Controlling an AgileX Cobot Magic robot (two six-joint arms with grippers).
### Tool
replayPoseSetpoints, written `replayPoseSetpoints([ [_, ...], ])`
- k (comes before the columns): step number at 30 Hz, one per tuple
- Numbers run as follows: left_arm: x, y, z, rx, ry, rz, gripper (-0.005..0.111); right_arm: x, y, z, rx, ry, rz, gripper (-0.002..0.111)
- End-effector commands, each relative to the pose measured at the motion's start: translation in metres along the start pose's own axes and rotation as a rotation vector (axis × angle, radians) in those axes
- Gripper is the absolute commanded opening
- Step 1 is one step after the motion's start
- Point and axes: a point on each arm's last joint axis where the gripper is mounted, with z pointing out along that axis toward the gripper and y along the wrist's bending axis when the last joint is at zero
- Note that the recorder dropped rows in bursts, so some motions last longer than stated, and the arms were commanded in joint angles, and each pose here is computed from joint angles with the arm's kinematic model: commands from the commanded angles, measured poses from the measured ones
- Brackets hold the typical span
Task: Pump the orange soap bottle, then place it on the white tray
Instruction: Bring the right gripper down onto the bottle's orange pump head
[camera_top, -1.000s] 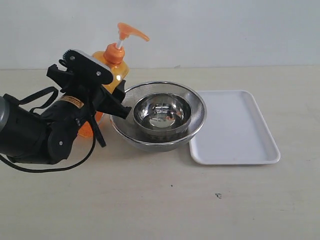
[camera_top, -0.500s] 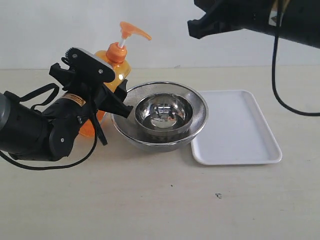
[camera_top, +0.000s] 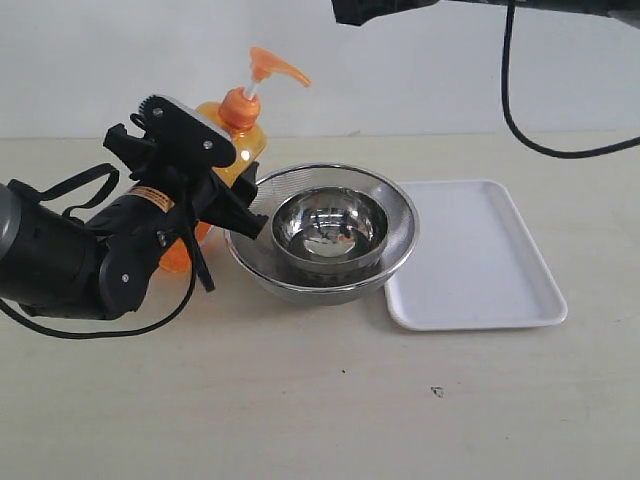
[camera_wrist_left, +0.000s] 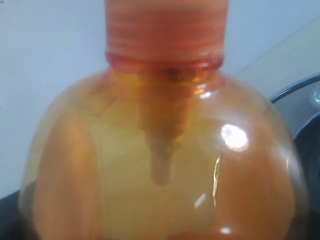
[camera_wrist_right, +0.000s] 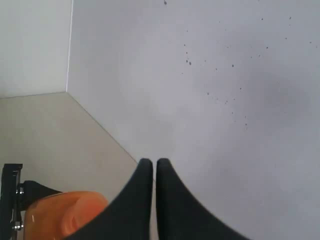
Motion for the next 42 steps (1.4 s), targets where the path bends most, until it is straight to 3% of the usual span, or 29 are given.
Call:
replayPoseSetpoints([
  [1,0.008,-0.005,-0.001,0.044,0.071,-0.013,0.005,-0.003,-0.003,0.007,-0.015,-0.007,0.006,0.0],
  [17,0.009,-0.007,-0.001,0.062,0.084,-0.01,0.005,0.004,-0.004,0.041,-0.111,0.025,0.126,0.0],
  [23,0.009,-0.008,-0.001,0.068,0.091,-0.01,0.005,0.021,0.007,0.049,-0.234,0.097,0.153,0.0],
  [28,0.01,-0.008,-0.001,0.072,0.096,-0.01,0.005,0.032,0.008,0.049,-0.241,0.196,0.147,0.0],
  [42,0.009,-0.01,-0.001,0.092,0.089,0.007,0.005,0.032,0.004,0.05,-0.203,0.198,0.151,0.0],
])
